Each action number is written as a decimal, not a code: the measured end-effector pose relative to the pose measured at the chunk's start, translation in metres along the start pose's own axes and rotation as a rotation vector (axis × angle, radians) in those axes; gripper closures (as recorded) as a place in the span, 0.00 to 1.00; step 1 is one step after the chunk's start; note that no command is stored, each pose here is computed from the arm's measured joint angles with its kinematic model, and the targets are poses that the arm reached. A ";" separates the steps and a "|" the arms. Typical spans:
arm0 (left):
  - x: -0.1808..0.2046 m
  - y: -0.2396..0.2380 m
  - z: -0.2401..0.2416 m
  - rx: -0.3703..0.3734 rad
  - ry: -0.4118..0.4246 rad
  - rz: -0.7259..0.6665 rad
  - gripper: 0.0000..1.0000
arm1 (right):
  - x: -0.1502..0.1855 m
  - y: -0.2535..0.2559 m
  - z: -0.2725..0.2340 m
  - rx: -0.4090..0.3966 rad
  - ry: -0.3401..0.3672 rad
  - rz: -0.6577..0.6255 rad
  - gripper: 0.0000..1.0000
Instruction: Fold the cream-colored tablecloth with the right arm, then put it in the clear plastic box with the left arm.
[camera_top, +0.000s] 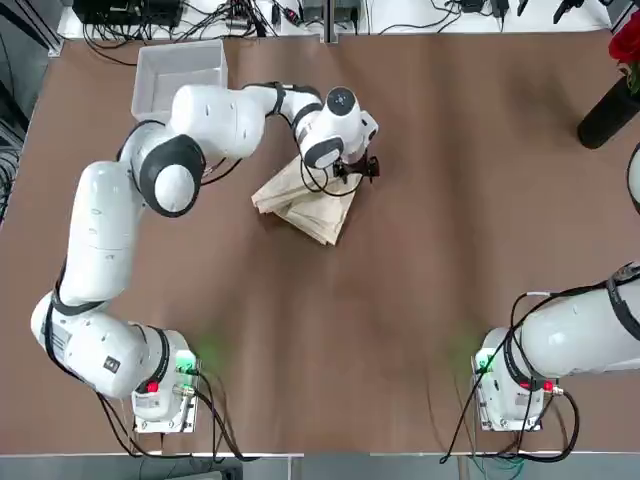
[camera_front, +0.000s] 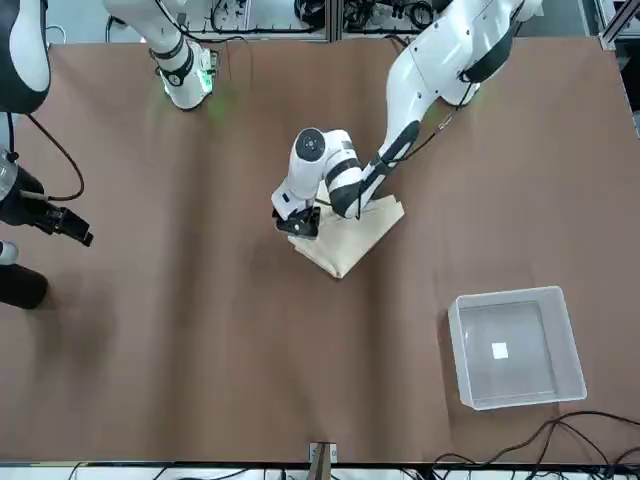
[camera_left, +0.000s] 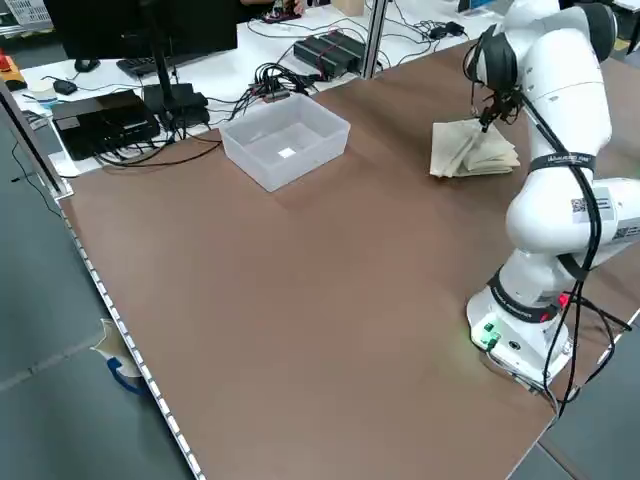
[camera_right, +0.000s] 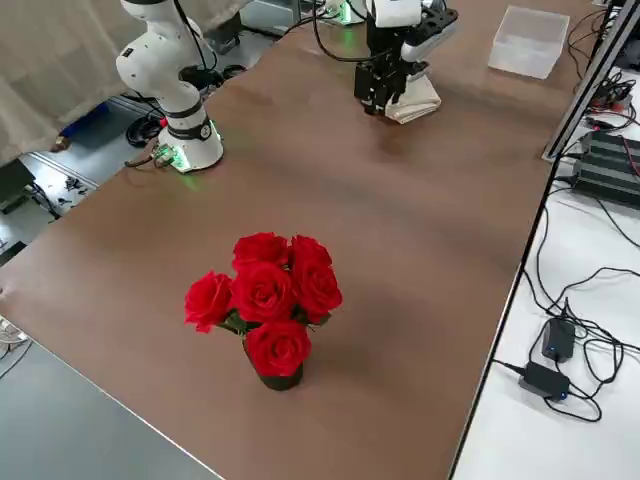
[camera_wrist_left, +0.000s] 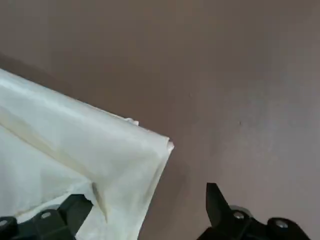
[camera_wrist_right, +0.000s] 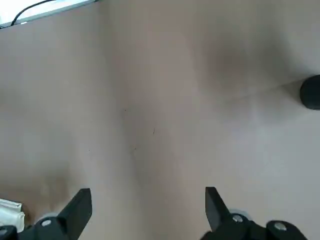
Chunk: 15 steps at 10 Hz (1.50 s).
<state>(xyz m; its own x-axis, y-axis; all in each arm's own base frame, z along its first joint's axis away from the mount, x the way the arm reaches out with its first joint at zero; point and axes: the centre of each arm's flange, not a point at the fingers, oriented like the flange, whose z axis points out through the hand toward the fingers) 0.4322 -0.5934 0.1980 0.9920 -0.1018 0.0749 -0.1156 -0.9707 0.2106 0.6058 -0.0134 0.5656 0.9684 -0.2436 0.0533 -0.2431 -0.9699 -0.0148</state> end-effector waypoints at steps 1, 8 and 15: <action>0.002 -0.001 0.003 -0.002 0.005 -0.003 0.00 | 0.000 0.000 0.000 0.000 0.000 0.000 0.00; 0.024 0.008 0.016 -0.023 0.077 -0.043 0.00 | 0.000 0.000 0.000 0.000 0.000 0.000 0.00; 0.010 0.016 0.007 0.094 0.005 -0.062 0.00 | 0.001 0.000 0.001 -0.001 -0.001 0.001 0.00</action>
<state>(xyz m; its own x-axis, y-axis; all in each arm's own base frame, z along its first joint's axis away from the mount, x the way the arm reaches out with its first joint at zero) 0.4411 -0.6120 0.1952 0.9968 -0.0402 0.0697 -0.0485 -0.9913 0.1224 0.6063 -0.0139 0.5645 0.9683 -0.2443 0.0521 -0.2439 -0.9697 -0.0143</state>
